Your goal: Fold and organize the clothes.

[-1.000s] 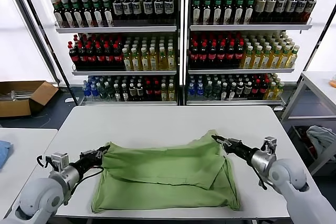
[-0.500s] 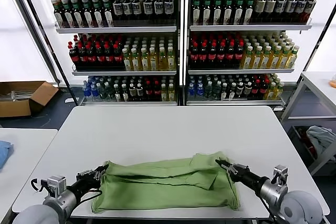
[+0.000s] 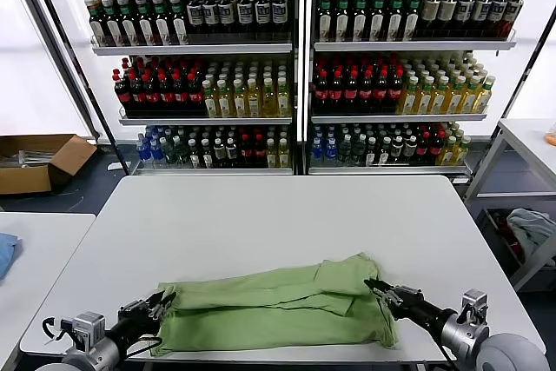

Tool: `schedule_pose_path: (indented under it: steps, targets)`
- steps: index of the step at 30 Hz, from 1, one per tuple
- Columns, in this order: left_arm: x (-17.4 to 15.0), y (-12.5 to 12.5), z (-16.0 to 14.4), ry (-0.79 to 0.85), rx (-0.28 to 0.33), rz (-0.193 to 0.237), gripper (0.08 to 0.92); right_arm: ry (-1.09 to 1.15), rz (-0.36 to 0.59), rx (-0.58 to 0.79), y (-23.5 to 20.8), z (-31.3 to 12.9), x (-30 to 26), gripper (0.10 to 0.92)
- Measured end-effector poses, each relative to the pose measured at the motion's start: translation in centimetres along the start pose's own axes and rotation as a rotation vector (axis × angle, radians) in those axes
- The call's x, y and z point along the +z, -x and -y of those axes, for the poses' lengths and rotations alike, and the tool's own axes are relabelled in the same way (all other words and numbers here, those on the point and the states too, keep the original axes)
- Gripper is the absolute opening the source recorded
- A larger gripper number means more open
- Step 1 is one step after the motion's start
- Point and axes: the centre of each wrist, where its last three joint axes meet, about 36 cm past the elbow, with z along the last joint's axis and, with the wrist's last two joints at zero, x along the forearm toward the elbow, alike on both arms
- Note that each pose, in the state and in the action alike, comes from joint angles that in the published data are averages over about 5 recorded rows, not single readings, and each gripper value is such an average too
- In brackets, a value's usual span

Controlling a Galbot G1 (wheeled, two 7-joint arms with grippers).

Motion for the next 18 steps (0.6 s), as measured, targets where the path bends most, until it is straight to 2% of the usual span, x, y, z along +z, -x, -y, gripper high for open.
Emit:
schedule_pose_path:
  steps: [7,15,18]
  targets:
    - [-0.4,-1.2,-0.2,-0.011,-0.047,0.022,0.534,-0.088,0.075,0.087,-1.3,0.9,-0.5,0.510]
    - [0.2,-1.3,1.2,-0.099,-0.119,0.066,0.769,-0.154,0.189,0.176,-3.2,1.5,-0.6,0.741]
    - [1.2,-0.9,2.2,-0.141,-0.147,0.065,0.813,-0.162,0.213,0.203,-3.9,1.7,-0.4,0.802]
